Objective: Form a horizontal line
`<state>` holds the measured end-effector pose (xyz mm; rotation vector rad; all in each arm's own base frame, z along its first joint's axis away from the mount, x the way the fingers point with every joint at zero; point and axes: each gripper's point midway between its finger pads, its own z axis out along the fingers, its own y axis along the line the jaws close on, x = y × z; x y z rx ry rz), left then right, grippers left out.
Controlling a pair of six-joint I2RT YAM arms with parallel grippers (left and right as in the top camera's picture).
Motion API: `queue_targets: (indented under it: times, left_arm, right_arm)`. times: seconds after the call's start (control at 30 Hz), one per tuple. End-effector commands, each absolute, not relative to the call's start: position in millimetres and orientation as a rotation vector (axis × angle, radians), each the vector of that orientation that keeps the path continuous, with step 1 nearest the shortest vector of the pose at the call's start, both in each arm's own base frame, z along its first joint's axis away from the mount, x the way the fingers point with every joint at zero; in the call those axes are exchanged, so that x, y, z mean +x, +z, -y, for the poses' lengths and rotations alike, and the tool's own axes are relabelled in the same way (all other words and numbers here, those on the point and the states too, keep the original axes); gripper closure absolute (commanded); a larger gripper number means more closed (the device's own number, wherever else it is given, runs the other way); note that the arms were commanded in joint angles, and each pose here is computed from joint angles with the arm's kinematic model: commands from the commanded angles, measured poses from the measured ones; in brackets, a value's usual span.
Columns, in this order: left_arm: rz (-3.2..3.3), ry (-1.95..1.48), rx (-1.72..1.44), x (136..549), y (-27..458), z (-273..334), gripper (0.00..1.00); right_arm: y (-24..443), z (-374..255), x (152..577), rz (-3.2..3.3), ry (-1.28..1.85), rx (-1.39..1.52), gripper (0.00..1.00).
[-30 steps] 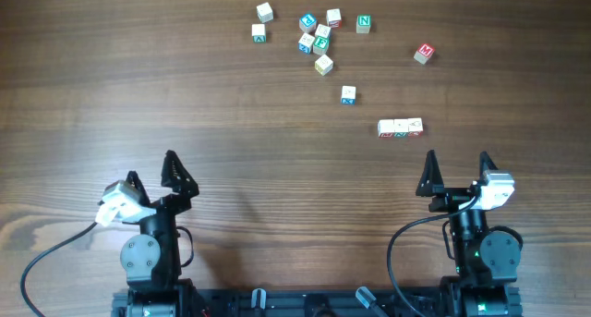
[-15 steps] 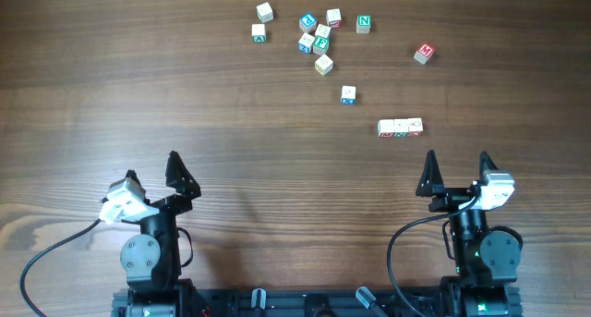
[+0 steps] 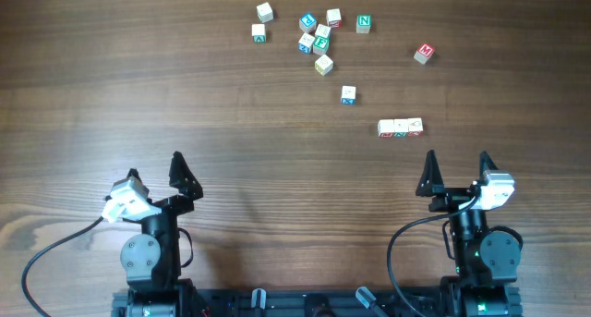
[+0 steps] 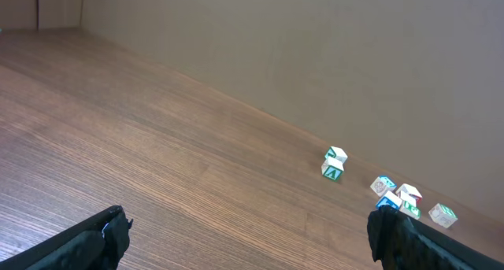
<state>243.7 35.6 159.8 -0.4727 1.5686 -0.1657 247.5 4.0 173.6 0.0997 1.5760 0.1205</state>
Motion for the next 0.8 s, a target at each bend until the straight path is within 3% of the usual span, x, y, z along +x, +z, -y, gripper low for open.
queue_targets:
  times: [0.0,0.77]
  left_arm:
    - [-1.571,-0.153,-0.451,243.4,160.0,-35.5,0.0]
    - [-1.571,-0.153,-0.451,243.4,160.0,-35.5,0.0]
  right_arm:
    - [176.5,-0.1,247.0,-1.562,0.098,0.109,0.0]
    - [176.5,-2.2,246.8,-1.564,-0.001,-0.007,0.0]
